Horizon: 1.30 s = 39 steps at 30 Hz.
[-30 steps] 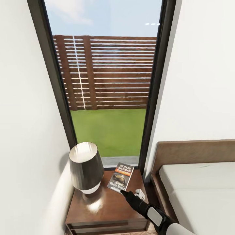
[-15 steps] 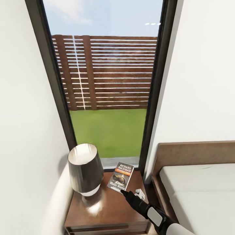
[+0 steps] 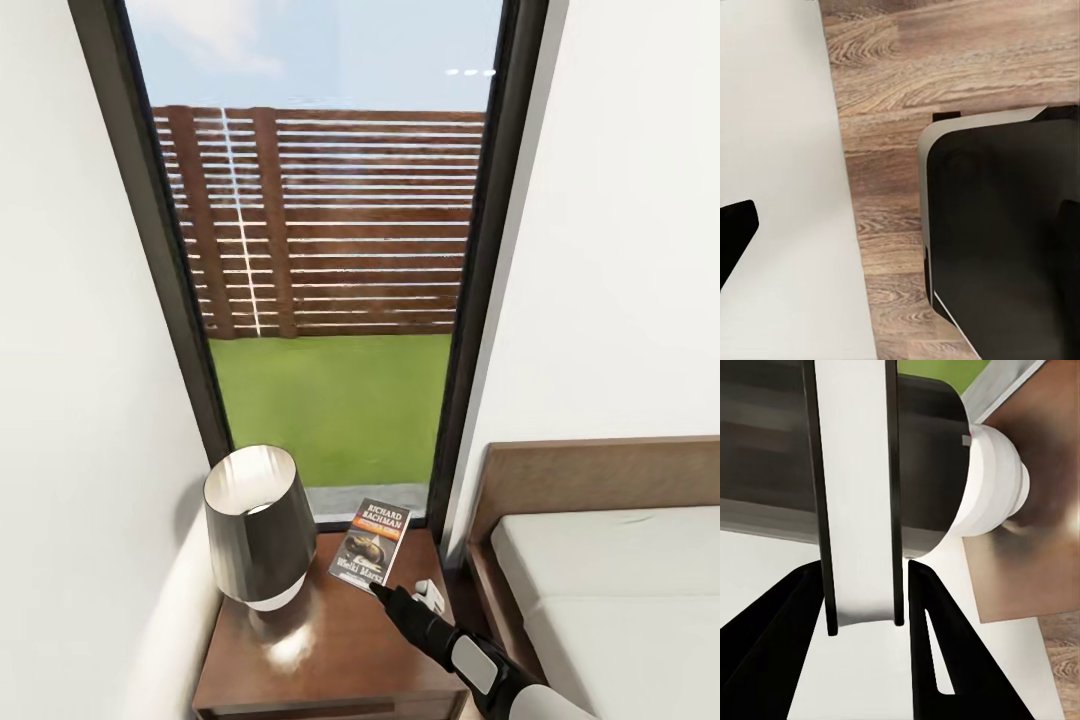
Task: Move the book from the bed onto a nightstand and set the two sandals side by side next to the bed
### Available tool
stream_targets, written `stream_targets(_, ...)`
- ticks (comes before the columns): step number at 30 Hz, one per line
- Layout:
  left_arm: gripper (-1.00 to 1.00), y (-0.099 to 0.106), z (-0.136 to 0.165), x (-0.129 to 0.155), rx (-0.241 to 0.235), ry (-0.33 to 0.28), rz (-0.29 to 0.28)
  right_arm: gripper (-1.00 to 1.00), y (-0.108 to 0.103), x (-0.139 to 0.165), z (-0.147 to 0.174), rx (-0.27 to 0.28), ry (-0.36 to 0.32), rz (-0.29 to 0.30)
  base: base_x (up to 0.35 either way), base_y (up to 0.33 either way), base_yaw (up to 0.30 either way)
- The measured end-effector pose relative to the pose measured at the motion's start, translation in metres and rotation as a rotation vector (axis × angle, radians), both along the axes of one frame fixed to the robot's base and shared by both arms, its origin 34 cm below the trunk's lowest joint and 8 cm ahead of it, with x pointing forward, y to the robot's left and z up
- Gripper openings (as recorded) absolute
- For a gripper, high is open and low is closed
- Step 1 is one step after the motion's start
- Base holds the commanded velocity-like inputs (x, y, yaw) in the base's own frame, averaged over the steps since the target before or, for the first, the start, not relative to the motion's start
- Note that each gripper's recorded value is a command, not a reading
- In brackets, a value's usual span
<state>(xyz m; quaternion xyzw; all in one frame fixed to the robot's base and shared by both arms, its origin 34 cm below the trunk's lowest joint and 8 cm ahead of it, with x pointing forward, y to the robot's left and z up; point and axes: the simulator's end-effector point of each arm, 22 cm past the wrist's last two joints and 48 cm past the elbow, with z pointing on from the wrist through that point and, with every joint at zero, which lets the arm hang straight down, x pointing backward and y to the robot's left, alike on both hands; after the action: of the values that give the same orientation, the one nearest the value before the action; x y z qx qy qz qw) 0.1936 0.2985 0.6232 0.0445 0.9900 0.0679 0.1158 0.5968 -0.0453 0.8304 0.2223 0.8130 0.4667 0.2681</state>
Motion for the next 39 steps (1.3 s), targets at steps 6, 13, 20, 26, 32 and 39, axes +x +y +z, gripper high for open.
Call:
stream_targets(6, 1.0, -0.002, 0.001, 0.006, -0.004, -0.012, -0.002, -1.0, 0.0, -0.001, -0.001, 0.0, 0.004, -0.001, 0.006, 0.0, 0.0)
stream_targets(13, 1.0, -0.005, 0.001, 0.012, -0.01, -0.025, -0.004, -1.0, 0.0, -0.002, -0.002, 0.001, 0.01, 0.0, 0.002, 0.0, 0.0)
stream_targets(20, 1.0, -0.008, 0.003, 0.023, -0.016, -0.044, -0.009, -1.0, 0.0, -0.003, -0.003, 0.001, 0.016, 0.001, 0.0, 0.0, 0.0)
stream_targets(26, 1.0, -0.01, 0.004, 0.033, -0.017, -0.061, -0.028, -1.0, 0.0, -0.003, -0.003, 0.0, 0.017, 0.002, 0.0, 0.0, 0.0)
stream_targets(32, 1.0, -0.013, 0.007, 0.06, -0.015, -0.094, -0.064, -1.0, 0.0, -0.003, -0.004, -0.002, 0.018, 0.002, 0.0, 0.0, 0.0)
stream_targets(39, 1.0, -0.017, 0.01, 0.084, -0.018, -0.123, -0.075, -1.0, -0.001, -0.003, -0.004, -0.003, 0.019, 0.001, 0.0, 0.0, 0.0)
